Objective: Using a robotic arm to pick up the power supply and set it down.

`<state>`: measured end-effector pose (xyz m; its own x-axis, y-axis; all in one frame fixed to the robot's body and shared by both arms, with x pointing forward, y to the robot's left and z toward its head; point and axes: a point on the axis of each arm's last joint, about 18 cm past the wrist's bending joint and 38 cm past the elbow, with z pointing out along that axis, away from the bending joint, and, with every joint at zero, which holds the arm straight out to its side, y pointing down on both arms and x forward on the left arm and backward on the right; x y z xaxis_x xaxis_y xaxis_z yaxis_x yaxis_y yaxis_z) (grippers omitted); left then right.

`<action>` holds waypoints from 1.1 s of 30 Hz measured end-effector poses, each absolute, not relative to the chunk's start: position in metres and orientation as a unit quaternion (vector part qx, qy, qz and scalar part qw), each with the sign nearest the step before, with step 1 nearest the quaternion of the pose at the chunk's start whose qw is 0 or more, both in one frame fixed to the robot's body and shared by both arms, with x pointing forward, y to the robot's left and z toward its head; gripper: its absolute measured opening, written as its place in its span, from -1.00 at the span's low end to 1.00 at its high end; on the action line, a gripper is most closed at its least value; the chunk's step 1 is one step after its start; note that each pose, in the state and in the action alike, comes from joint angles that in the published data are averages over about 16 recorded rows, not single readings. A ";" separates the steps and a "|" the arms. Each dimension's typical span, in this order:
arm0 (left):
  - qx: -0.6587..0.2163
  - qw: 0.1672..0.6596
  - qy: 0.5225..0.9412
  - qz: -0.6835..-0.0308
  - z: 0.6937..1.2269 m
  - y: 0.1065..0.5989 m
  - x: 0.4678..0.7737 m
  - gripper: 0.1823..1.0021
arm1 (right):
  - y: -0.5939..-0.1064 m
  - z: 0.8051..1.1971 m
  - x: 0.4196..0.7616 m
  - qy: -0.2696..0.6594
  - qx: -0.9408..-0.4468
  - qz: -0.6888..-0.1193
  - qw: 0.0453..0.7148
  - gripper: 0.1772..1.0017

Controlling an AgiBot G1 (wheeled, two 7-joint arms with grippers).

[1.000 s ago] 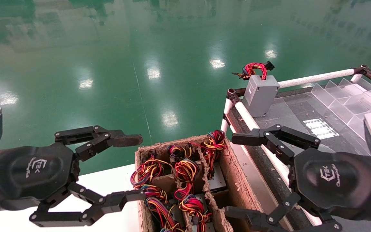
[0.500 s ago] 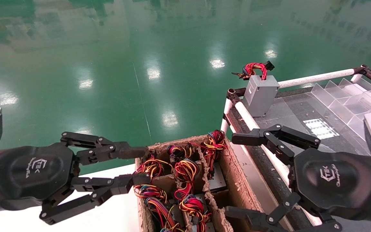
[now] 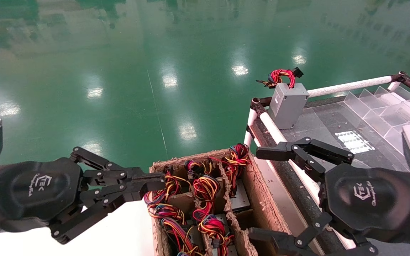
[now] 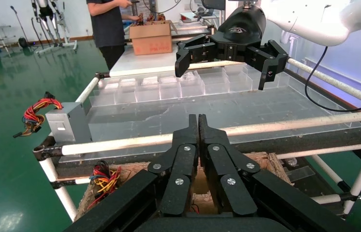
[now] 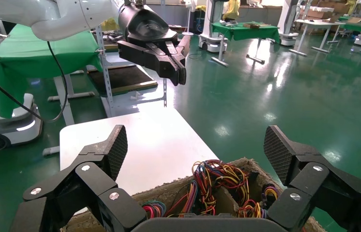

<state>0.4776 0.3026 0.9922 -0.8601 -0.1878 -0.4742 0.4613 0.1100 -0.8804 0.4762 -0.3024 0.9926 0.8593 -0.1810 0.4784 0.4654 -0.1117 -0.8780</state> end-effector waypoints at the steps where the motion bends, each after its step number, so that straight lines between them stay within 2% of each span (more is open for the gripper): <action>1: 0.097 0.246 0.703 -0.660 0.992 0.303 0.478 -0.85 | -0.302 0.993 0.476 -0.101 -0.704 -0.245 0.659 1.00; 11: 0.097 0.246 0.703 -0.660 0.992 0.303 0.478 -0.96 | -0.302 0.993 0.476 -0.101 -0.704 -0.245 0.659 1.00; 19: 0.097 0.246 0.703 -0.660 0.992 0.303 0.478 -0.90 | -0.304 0.993 0.481 -0.090 -0.702 -0.247 0.662 1.00; 25: 0.097 0.246 0.703 -0.660 0.992 0.303 0.478 -0.76 | -0.308 0.996 0.488 -0.071 -0.696 -0.257 0.667 1.00; 33: 0.097 0.246 0.703 -0.660 0.992 0.303 0.478 -0.42 | -0.312 1.002 0.499 -0.048 -0.687 -0.275 0.671 1.00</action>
<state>0.4777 0.3027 0.9922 -0.8601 -0.1881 -0.4741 0.4613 0.1100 -0.8804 0.4990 -0.3122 1.0015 0.8441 -0.3032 0.4422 0.4349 -0.0953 -0.8954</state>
